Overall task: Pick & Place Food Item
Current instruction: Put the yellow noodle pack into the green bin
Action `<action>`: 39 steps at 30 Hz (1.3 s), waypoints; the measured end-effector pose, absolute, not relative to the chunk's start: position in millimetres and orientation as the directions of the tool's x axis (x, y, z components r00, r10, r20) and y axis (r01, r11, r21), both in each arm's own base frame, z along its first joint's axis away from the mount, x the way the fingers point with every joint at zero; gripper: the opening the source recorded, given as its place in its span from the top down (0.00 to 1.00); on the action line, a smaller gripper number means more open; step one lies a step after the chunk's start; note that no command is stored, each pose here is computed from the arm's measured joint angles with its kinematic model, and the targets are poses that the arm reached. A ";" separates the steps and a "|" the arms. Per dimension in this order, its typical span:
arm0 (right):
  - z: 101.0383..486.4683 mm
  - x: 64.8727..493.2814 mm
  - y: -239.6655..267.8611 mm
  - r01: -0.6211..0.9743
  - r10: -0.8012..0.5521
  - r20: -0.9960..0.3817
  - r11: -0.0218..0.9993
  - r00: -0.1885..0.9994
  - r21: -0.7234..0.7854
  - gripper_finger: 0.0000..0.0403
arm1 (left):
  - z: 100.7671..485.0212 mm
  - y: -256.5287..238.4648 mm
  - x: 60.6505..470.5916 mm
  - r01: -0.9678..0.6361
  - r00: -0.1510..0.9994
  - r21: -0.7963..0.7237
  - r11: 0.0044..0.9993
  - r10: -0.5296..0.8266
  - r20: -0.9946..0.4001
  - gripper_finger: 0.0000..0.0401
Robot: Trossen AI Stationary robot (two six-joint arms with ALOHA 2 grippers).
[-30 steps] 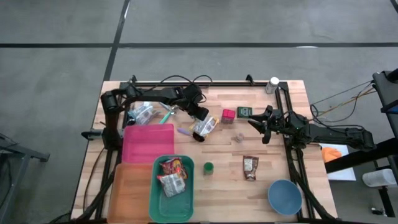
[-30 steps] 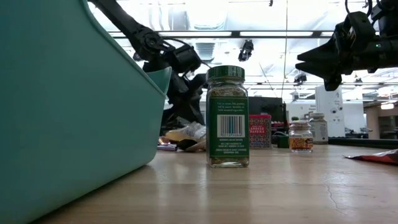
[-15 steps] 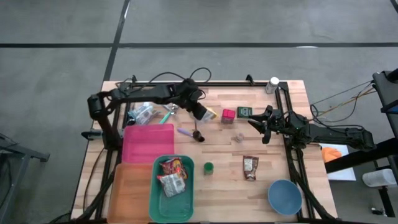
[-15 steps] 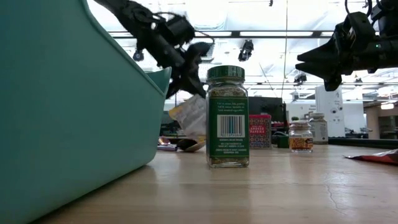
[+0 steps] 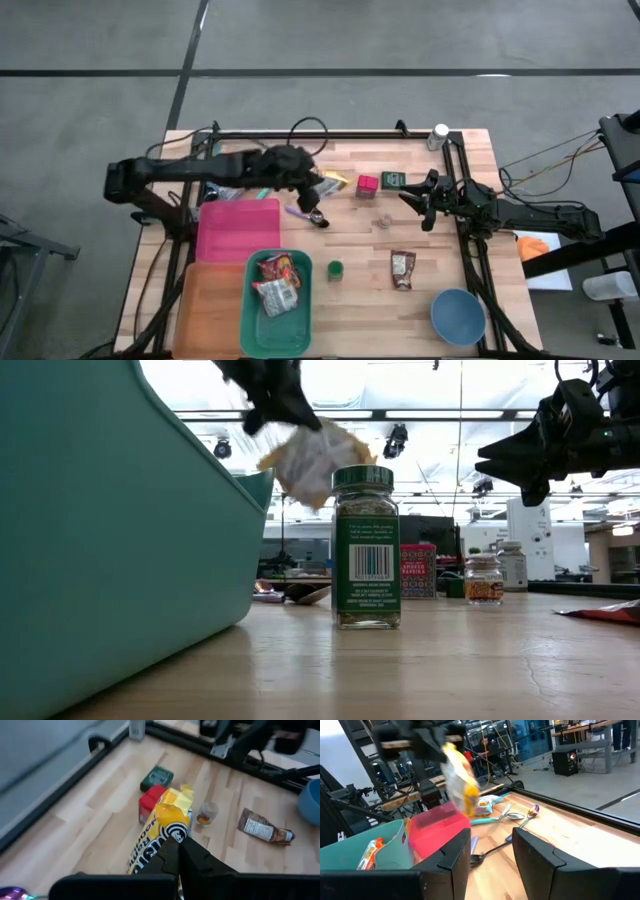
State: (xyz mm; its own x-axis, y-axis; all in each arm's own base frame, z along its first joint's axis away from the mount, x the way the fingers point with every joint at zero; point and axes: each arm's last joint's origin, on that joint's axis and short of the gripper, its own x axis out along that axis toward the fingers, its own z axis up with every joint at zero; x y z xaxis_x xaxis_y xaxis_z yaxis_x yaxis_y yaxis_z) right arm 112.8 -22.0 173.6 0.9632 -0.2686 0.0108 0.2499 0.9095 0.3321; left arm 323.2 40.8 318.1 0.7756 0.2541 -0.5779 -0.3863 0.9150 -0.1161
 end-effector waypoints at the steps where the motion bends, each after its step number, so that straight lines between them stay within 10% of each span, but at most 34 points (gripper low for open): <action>1: 173.6 112.8 -22.0 0.249 -0.268 0.011 0.910 0.963 0.332 0.65 | 323.5 32.1 319.1 -0.383 0.781 -0.098 0.918 0.265 -0.566 1.00; 39: 173.7 112.8 -22.0 0.249 -0.268 0.012 0.910 0.963 0.332 0.65 | 332.9 -155.7 217.5 -0.249 0.786 -0.206 0.946 0.073 -0.614 1.00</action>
